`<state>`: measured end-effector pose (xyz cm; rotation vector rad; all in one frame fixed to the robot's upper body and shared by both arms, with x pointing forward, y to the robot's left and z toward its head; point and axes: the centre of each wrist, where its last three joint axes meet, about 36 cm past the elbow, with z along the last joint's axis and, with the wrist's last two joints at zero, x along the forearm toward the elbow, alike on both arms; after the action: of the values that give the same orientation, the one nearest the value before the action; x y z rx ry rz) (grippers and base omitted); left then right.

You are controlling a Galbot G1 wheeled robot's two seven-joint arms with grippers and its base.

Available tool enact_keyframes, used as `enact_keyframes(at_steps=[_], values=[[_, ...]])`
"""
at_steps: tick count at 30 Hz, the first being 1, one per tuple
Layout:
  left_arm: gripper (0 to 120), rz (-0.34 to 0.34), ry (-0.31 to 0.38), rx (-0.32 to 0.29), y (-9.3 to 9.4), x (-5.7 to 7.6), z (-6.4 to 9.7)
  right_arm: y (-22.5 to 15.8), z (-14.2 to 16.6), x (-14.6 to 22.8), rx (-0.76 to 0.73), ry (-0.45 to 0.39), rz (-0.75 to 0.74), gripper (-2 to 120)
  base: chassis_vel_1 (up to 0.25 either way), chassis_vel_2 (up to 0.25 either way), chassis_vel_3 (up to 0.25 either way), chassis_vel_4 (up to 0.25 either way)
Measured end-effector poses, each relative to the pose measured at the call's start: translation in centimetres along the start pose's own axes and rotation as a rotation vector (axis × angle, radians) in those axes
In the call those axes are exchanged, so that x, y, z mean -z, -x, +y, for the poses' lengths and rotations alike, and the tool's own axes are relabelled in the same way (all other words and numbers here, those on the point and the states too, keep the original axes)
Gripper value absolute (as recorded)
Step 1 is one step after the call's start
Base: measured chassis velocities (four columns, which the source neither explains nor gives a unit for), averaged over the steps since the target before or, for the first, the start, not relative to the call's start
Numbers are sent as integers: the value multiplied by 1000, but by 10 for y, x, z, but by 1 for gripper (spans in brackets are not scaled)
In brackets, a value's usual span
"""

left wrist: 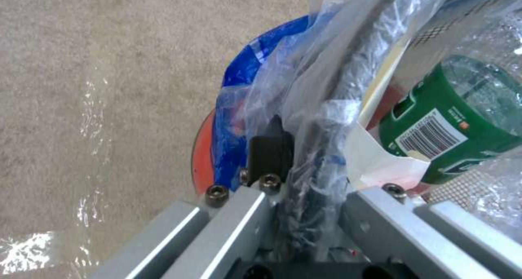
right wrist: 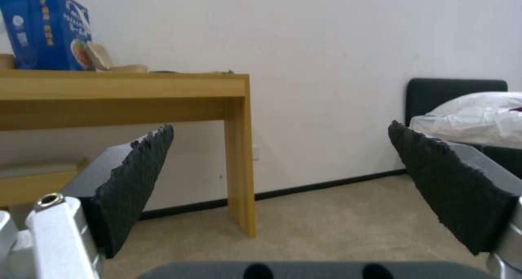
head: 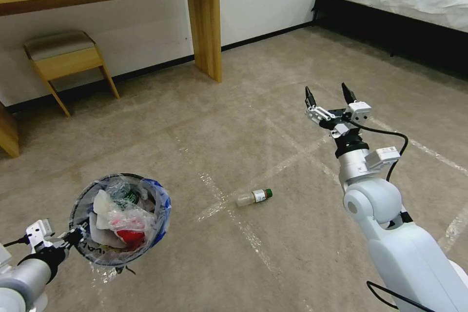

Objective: Pick up the trash bin and place the garbage on the floor into it.

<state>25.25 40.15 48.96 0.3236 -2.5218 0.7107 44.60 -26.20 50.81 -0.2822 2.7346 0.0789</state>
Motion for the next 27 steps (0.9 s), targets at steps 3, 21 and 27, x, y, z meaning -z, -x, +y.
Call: enact_keyframes(at_steps=[3, 21, 27], values=[[0, 1, -1, 2, 0, 0, 1, 1, 3, -4, 6, 0, 10, 100, 0, 0, 0, 0], [0, 2, -4, 1, -1, -2, 0, 1, 4, -7, 8, 1, 5, 100, -52, 50, 51, -56], [0, 3, -5, 0, -2, -3, -1, 0, 4, -9, 6, 0, 6, 100, -75, 69, 82, -55]])
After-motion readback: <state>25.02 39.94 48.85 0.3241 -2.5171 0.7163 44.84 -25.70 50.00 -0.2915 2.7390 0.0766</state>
